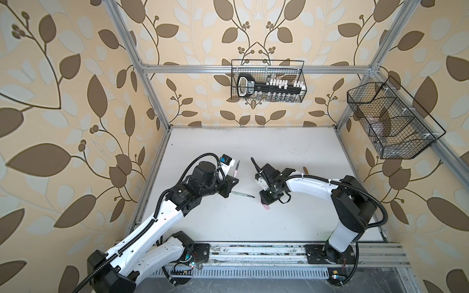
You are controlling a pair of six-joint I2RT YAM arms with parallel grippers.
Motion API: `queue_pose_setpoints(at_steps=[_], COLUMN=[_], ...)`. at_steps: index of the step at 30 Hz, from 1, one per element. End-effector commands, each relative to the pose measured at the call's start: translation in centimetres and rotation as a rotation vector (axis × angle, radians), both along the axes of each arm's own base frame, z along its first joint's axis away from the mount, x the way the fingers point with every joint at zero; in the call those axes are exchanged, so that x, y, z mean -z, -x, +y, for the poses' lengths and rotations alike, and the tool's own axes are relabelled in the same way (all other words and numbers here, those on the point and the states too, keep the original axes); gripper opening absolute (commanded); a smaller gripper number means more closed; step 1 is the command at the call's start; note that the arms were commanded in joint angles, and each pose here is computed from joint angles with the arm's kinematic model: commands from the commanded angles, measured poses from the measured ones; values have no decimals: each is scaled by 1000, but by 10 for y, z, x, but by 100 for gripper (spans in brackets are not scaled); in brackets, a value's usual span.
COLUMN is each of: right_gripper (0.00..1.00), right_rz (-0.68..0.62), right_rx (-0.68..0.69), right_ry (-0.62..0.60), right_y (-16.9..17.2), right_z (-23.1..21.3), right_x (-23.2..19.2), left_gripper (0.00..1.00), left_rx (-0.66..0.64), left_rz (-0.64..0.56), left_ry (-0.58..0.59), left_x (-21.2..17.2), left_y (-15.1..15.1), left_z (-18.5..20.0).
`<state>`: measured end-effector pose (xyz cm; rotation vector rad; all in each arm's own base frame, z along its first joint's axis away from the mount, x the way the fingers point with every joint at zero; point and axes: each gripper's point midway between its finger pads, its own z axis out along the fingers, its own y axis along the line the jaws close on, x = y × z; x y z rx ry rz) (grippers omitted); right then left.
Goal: Insert the pens into the pen caps
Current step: 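Lower the right gripper and close it on the pink cap, then lift the pink cap off the table with the right gripper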
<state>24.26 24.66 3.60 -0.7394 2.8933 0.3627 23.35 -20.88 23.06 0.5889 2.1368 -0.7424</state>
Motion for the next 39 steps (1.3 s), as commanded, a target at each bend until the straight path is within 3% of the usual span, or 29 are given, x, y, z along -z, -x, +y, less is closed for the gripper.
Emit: queue_pose_setpoints(at_steps=[1, 13, 39], right_gripper=[36, 36, 24], right_rz=[19, 110, 120], right_rx=[37, -112, -116], right_ry=[-44, 44, 85], right_y=[0, 17, 10], right_z=[-3, 7, 1], right_x=[-8, 17, 26], left_gripper=[0, 0, 0], left_rx=[38, 61, 70], left_rz=[-41, -33, -26], left_ry=[32, 40, 35], left_x=[-22, -22, -19], left_y=[2, 5, 6], left_z=[-7, -10, -12])
